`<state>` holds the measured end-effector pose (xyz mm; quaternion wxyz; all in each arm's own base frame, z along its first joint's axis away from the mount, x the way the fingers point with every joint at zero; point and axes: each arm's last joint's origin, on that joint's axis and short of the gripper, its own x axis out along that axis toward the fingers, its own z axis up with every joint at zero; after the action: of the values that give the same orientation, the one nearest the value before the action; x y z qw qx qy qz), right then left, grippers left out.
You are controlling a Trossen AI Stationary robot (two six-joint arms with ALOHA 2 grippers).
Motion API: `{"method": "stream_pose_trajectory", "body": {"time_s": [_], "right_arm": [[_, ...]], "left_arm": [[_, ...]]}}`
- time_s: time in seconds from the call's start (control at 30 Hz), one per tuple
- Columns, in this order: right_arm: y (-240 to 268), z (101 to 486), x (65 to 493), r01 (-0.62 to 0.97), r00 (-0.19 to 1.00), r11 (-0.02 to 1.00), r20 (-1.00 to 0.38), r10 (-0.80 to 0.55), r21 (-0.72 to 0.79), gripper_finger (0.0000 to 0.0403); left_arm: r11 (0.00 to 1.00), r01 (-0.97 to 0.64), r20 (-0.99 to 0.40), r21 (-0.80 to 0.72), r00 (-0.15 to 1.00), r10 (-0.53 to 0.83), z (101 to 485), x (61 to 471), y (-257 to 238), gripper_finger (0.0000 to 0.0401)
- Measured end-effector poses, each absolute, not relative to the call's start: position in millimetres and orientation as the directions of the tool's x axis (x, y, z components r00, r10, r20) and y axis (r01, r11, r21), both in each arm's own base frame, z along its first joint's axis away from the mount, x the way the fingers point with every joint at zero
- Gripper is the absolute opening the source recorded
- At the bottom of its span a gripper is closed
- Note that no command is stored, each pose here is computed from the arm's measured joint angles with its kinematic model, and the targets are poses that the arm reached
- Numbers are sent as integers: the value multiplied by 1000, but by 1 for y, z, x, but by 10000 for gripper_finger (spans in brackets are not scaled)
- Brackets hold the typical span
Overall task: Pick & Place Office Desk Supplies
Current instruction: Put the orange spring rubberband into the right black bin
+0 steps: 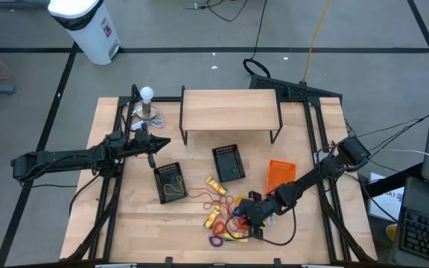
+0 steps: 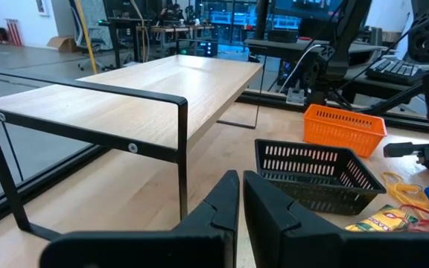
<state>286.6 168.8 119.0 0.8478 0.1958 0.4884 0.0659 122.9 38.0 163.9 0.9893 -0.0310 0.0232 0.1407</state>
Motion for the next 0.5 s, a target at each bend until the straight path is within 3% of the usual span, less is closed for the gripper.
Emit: {"method": "stream_pose_trajectory", "body": {"time_s": [0.17, 0.5], "right_arm": [[168, 122, 285, 103, 517, 907, -801, 302, 408, 17], [159, 174, 273, 9, 589, 904, -733, 340, 427, 8]], "left_arm": [[958, -280, -55, -55, 959, 277, 164, 123, 38, 24], [958, -280, -54, -54, 959, 277, 164, 123, 38, 24]]}}
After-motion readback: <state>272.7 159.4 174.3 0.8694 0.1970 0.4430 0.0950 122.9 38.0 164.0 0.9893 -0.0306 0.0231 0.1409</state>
